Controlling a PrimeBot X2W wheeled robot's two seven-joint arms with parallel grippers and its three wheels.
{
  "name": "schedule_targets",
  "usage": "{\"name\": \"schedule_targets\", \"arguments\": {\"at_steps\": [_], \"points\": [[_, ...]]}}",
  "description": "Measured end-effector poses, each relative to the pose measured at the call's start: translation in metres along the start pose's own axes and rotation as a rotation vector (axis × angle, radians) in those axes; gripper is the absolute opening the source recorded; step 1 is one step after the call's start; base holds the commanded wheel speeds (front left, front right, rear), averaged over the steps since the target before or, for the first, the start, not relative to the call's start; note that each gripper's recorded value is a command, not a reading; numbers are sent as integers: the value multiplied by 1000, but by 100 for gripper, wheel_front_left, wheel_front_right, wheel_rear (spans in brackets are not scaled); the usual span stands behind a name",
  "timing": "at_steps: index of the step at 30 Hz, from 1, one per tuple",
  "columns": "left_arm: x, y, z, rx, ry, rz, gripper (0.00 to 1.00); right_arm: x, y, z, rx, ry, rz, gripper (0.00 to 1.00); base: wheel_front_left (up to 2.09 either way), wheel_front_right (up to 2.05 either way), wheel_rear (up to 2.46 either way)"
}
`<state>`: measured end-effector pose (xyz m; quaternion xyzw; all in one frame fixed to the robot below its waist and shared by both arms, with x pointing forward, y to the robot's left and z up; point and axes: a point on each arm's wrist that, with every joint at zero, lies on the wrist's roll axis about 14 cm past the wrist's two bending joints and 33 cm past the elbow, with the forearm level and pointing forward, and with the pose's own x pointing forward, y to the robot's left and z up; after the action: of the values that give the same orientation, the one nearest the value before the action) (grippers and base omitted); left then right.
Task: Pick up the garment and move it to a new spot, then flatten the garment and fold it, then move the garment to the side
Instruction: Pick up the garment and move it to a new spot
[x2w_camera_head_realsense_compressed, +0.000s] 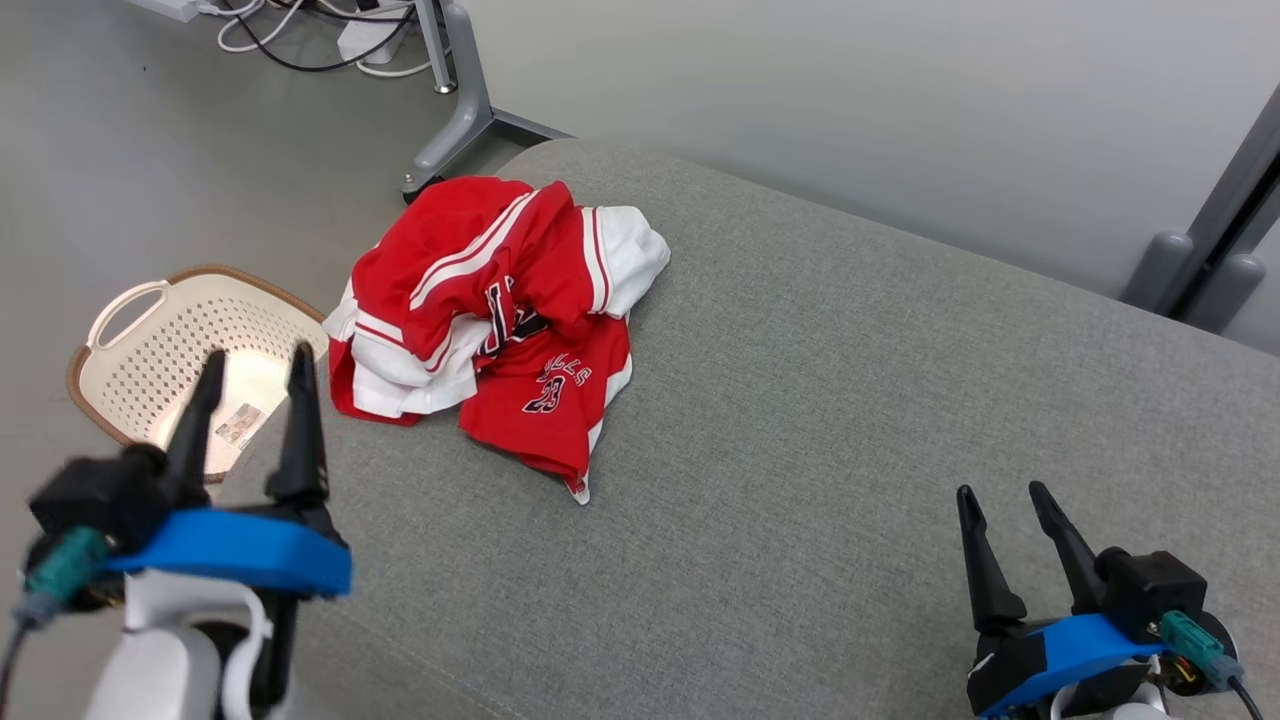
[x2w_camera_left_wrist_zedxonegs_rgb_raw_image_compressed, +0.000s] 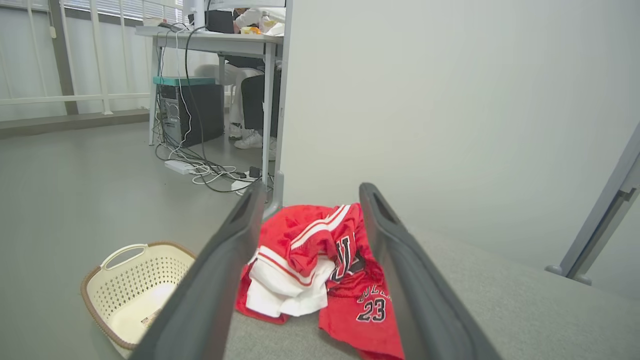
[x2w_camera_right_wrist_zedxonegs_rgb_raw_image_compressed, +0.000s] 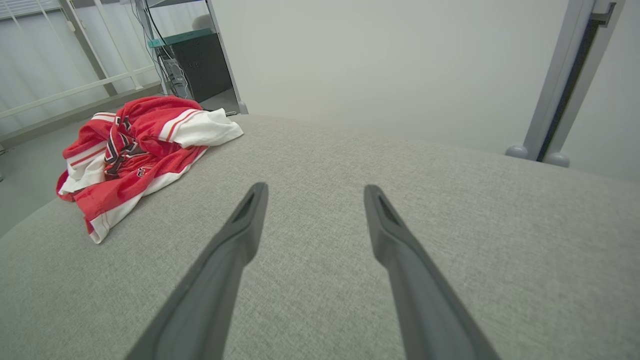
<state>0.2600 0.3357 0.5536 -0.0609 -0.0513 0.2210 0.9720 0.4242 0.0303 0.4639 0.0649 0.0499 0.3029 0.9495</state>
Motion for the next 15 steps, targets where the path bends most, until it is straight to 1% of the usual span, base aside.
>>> {"name": "schedule_targets", "arguments": {"at_steps": [1,4,7,10,15], "points": [[7,2,12,2,-7,-7,100,0,-1,0,0,-1,-3,100,0,0,0],[32,15,37,76,13,1,100,0,-8,-2,4,0,-18,100,0,0,0],[60,16,37,116,87,-8,100,-3,-20,-7,4,13,-46,100,0,0,0],[90,14,22,113,190,-21,100,-3,-36,-12,3,23,-81,100,0,0,0],[130,22,-23,120,383,8,100,-7,-66,-23,-4,52,-148,100,0,0,0]]}}
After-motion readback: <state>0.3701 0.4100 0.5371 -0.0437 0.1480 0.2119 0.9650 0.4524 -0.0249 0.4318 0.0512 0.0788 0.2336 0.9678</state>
